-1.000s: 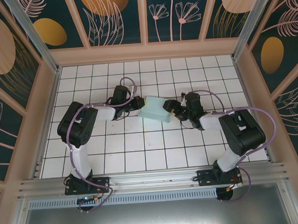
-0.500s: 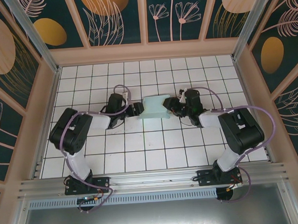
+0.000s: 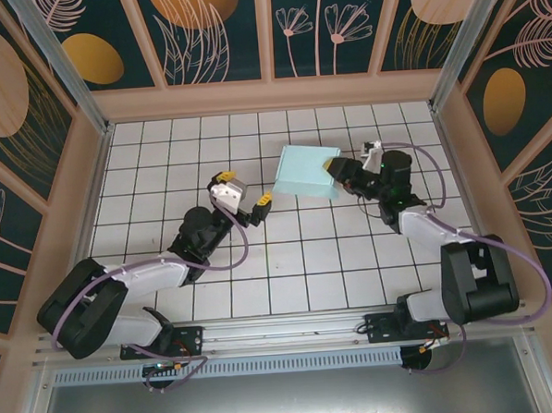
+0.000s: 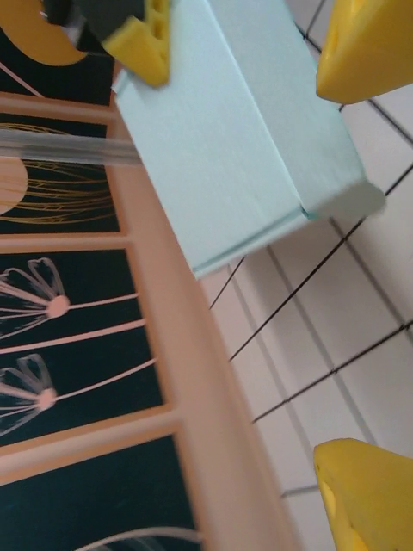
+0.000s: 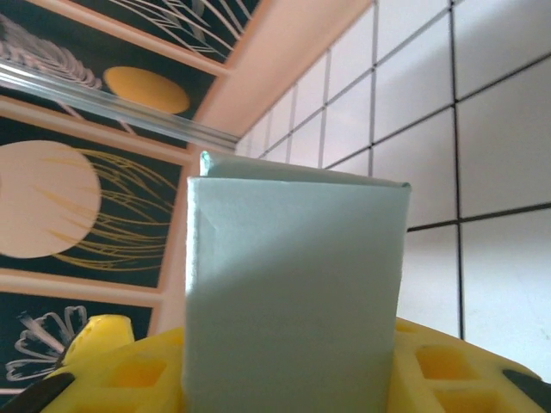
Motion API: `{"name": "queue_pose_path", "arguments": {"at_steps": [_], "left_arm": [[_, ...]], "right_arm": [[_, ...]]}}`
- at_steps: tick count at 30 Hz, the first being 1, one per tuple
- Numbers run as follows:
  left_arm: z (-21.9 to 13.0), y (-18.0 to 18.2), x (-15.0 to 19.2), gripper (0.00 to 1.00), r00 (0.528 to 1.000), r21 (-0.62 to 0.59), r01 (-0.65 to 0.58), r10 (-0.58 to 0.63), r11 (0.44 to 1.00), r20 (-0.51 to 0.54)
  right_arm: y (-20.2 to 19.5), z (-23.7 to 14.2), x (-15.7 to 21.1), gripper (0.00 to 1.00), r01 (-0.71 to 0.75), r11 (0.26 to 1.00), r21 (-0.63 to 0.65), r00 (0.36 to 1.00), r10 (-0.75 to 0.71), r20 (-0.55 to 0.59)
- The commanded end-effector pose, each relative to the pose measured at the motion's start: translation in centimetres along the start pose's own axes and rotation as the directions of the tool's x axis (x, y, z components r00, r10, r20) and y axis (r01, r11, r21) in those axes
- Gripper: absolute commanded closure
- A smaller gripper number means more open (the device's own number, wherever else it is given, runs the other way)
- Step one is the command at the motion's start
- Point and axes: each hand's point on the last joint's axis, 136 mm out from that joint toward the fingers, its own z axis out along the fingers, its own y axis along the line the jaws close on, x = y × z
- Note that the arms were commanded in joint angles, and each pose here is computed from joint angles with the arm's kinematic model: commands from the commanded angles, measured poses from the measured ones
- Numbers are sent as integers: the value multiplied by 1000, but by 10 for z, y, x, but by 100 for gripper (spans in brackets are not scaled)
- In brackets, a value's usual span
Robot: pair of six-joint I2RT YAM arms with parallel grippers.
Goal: Fold the paper box
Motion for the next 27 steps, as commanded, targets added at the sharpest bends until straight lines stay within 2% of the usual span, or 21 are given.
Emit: {"name": "queue_pose_path", "arguments": {"at_steps": [1, 3, 6, 10, 12, 14, 17, 23, 27], "left_arm": [[-4, -7, -26, 2, 912, -85, -399, 405, 913, 69], [-8, -23, -24, 1, 811, -94, -571, 578, 815, 91], [-3, -35, -23, 1, 709, -114, -691, 700, 714, 87], [-3, -42, -38, 2, 598, -236, -760, 794, 606, 112], [1, -45, -42, 5, 535, -280, -793, 839, 540, 102], [4, -45, -48, 8, 495, -327, -803, 863, 498, 99], [10, -50, -50, 16, 452, -342, -821, 886, 457, 98], [13, -55, -63, 27, 431, -374, -813, 893, 447, 130], [18, -63, -60, 32, 417, -342, -829, 897, 442, 148]], "right_arm": [[41, -17, -5, 64, 31, 992, -119, 998, -38, -52], [51, -24, -8, 64, 26, 989, -143, 998, -35, -61], [62, -30, -7, 64, -7, 981, -194, 995, -13, -101], [67, -32, 1, 64, -37, 974, -225, 989, 5, -145], [65, -32, 6, 65, -46, 973, -224, 987, 9, -162], [62, -32, 10, 65, -58, 973, -222, 983, 17, -183], [60, -33, 17, 65, -82, 971, -226, 978, 34, -208], [57, -32, 27, 65, -101, 970, -221, 970, 47, -239], [52, -30, 32, 65, -125, 970, -208, 966, 71, -249]]}}
